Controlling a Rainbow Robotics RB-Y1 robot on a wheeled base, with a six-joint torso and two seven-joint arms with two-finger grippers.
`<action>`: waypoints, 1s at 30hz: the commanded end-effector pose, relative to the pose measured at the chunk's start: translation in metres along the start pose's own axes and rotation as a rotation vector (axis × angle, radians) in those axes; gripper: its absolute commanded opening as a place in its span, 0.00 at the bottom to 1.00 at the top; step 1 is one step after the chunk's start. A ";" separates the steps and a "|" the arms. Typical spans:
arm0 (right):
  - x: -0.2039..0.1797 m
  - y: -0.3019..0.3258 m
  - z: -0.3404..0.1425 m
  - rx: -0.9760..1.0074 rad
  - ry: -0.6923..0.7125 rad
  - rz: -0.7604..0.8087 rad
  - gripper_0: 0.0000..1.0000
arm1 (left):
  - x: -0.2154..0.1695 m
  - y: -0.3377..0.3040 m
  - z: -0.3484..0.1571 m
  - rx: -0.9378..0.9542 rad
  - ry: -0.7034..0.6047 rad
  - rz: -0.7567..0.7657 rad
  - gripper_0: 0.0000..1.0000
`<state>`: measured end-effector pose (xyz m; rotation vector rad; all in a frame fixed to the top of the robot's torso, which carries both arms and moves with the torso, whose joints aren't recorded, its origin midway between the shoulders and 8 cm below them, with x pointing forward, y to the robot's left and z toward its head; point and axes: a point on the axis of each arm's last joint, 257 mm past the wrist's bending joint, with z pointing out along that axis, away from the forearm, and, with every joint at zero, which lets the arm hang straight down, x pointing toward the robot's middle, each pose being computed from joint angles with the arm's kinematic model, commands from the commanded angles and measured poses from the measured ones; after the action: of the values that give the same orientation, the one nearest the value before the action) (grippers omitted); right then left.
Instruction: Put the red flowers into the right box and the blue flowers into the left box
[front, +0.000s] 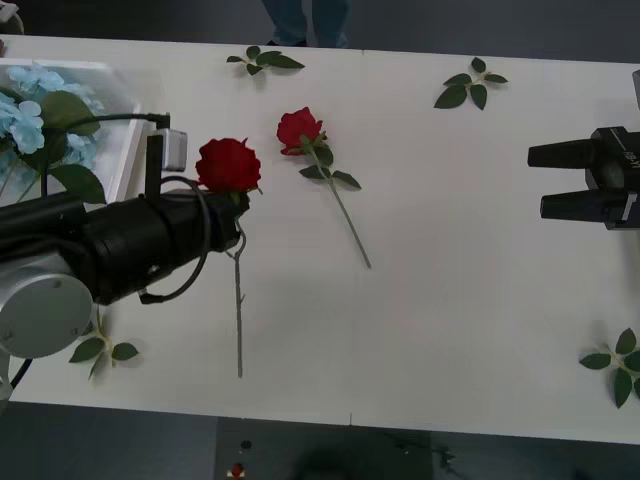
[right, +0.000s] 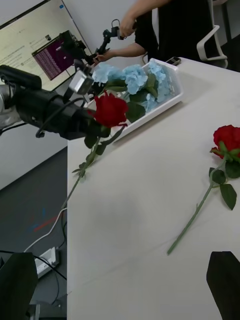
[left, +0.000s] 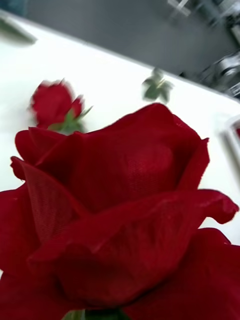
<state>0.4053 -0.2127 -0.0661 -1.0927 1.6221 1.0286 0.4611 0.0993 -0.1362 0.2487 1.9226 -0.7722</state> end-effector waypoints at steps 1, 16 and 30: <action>-0.002 0.008 -0.001 -0.017 0.006 -0.006 1.00 | -0.079 -0.045 0.000 0.115 -0.160 0.041 0.00; -0.002 0.008 -0.001 -0.017 0.006 -0.006 1.00 | -0.198 -0.143 0.042 0.435 -0.348 -0.028 0.00; 0.008 0.005 -0.006 -0.006 0.025 0.017 1.00 | -0.196 -0.212 0.076 0.614 -0.372 -0.087 0.00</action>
<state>0.4052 -0.2128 -0.0663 -1.0925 1.6226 1.0289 0.5223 -0.0630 0.0855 0.3120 1.3513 -1.3399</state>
